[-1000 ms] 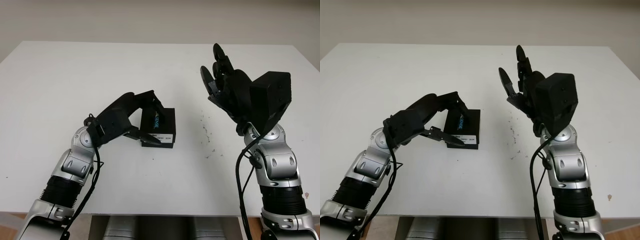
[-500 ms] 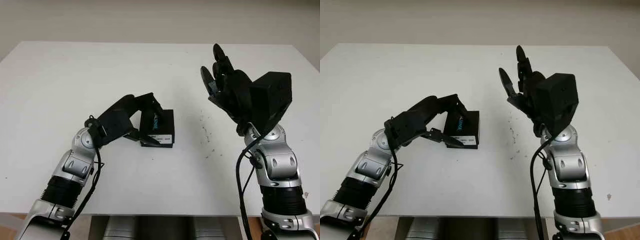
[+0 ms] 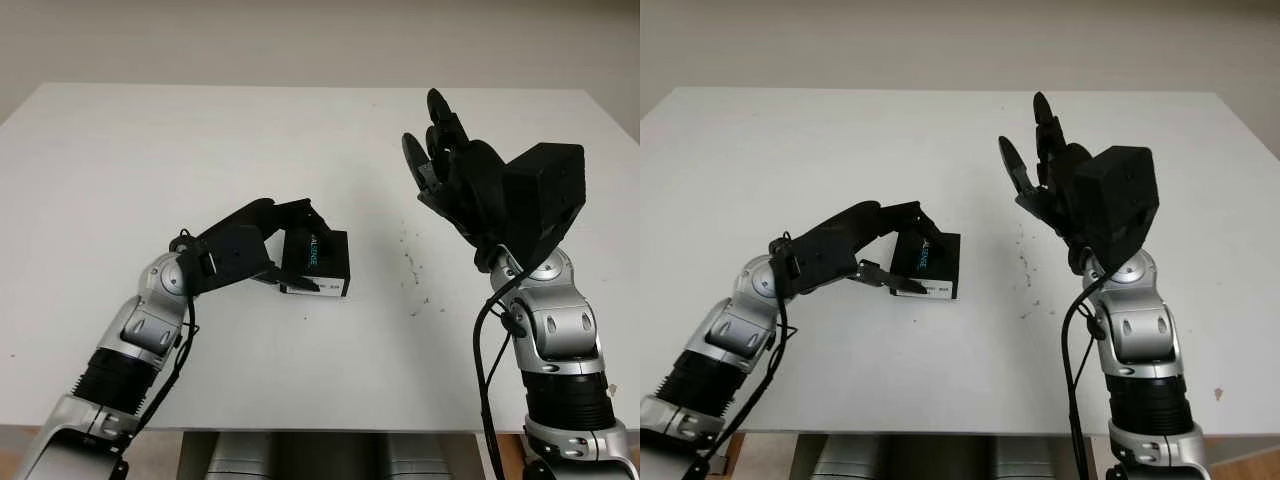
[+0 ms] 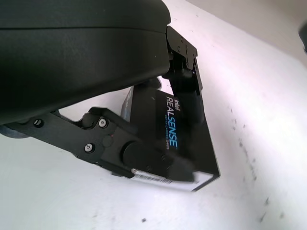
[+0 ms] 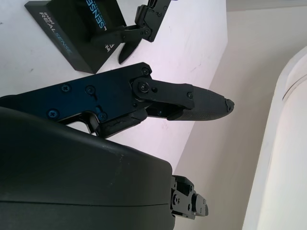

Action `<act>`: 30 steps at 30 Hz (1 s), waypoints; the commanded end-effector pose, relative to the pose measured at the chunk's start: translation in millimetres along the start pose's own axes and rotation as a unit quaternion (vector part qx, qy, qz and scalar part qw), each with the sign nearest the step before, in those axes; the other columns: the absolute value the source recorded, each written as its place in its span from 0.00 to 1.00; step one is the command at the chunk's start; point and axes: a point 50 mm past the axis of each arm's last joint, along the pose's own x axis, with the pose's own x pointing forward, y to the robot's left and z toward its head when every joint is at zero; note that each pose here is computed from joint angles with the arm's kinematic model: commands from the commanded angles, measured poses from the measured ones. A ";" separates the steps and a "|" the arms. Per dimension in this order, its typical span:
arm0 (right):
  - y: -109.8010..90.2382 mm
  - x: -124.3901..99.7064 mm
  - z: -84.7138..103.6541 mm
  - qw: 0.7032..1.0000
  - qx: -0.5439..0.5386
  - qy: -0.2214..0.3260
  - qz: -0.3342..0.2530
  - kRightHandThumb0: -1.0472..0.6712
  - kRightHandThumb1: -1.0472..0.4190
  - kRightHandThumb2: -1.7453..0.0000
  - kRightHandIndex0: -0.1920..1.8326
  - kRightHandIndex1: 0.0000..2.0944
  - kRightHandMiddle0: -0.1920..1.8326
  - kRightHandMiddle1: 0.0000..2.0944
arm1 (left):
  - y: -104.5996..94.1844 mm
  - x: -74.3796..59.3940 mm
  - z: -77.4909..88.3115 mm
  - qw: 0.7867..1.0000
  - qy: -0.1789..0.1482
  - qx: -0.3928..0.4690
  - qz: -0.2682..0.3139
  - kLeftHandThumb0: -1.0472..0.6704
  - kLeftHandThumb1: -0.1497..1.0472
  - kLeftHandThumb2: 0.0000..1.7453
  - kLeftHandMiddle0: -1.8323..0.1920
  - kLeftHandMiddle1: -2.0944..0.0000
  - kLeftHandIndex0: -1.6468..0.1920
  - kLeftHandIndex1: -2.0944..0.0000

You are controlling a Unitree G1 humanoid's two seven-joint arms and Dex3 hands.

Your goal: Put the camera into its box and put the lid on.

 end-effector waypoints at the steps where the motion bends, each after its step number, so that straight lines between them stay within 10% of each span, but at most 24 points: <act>1: -2.1 -1.2 8.1 1.000 -0.015 -0.020 -0.003 0.21 0.00 0.69 0.00 0.00 0.00 0.00 | -9.8 0.1 -4.8 0.999 0.022 0.022 -0.025 0.14 1.00 0.31 0.97 0.98 0.89 0.97; 15: -0.1 -0.6 4.9 1.000 0.003 -0.015 0.000 0.20 0.00 0.69 0.00 0.00 0.00 0.00 | -3.3 -5.9 -4.6 0.999 0.035 0.020 -0.008 0.14 1.00 0.35 0.98 0.97 0.95 0.98; 24: 1.3 0.3 3.5 1.000 -0.006 -0.012 0.002 0.19 0.00 0.69 0.00 0.00 0.00 0.00 | 18.0 -20.8 -8.6 0.991 0.001 -0.060 0.122 0.16 1.00 0.34 0.97 0.97 0.95 0.97; 30: 5.4 0.1 -2.7 1.000 0.003 0.006 0.019 0.22 0.00 0.67 0.00 0.00 0.01 0.01 | 38.5 -31.6 -15.3 0.949 -0.014 -0.170 0.265 0.19 1.00 0.33 0.95 0.97 0.93 0.97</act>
